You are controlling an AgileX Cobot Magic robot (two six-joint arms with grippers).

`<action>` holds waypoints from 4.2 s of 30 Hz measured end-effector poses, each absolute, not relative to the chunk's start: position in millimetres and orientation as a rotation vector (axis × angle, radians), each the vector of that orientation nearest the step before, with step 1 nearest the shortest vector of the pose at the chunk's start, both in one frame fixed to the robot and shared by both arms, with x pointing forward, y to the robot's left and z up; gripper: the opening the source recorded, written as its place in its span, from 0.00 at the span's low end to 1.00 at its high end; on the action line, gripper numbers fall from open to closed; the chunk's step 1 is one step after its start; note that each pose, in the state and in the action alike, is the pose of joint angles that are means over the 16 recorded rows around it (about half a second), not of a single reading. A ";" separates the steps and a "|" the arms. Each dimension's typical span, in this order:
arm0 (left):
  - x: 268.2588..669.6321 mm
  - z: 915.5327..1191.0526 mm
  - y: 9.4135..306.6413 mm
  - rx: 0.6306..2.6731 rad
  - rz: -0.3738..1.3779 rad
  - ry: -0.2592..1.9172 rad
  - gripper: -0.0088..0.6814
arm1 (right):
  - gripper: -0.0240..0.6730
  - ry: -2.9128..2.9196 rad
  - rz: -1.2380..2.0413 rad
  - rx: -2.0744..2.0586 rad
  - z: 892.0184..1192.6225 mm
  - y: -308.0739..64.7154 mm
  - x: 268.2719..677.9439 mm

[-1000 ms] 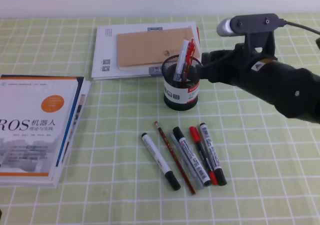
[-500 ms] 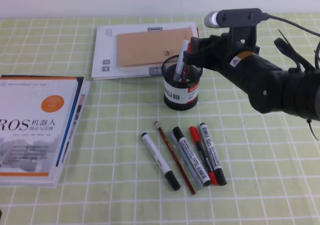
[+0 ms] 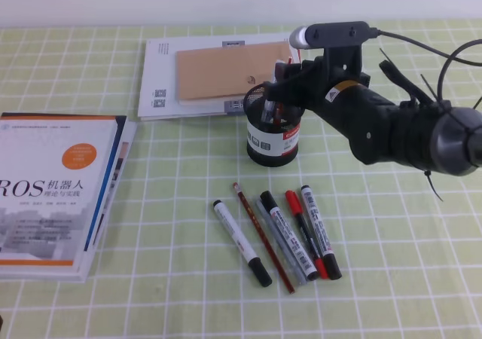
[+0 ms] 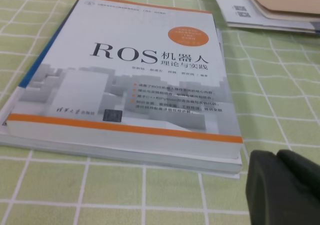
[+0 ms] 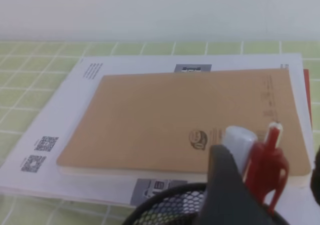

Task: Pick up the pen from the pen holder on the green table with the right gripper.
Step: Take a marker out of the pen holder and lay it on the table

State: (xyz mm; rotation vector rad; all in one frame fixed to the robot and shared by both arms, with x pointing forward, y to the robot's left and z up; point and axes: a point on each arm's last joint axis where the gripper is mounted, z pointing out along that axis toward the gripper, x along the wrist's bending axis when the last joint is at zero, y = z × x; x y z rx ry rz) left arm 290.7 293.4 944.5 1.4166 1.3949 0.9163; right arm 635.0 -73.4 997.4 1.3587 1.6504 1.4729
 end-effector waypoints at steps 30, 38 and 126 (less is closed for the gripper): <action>290.7 944.5 293.4 1.417 0.916 1.395 0.00 | 0.44 1.619 1.446 1.419 987.5 -83.6 648.6; 290.7 944.5 293.4 1.417 0.916 1.395 0.00 | 0.30 1.623 1.444 1.423 987.2 -83.5 648.5; 290.7 944.5 293.4 1.417 0.916 1.395 0.00 | 0.44 1.952 1.334 1.744 1015.4 -81.9 639.7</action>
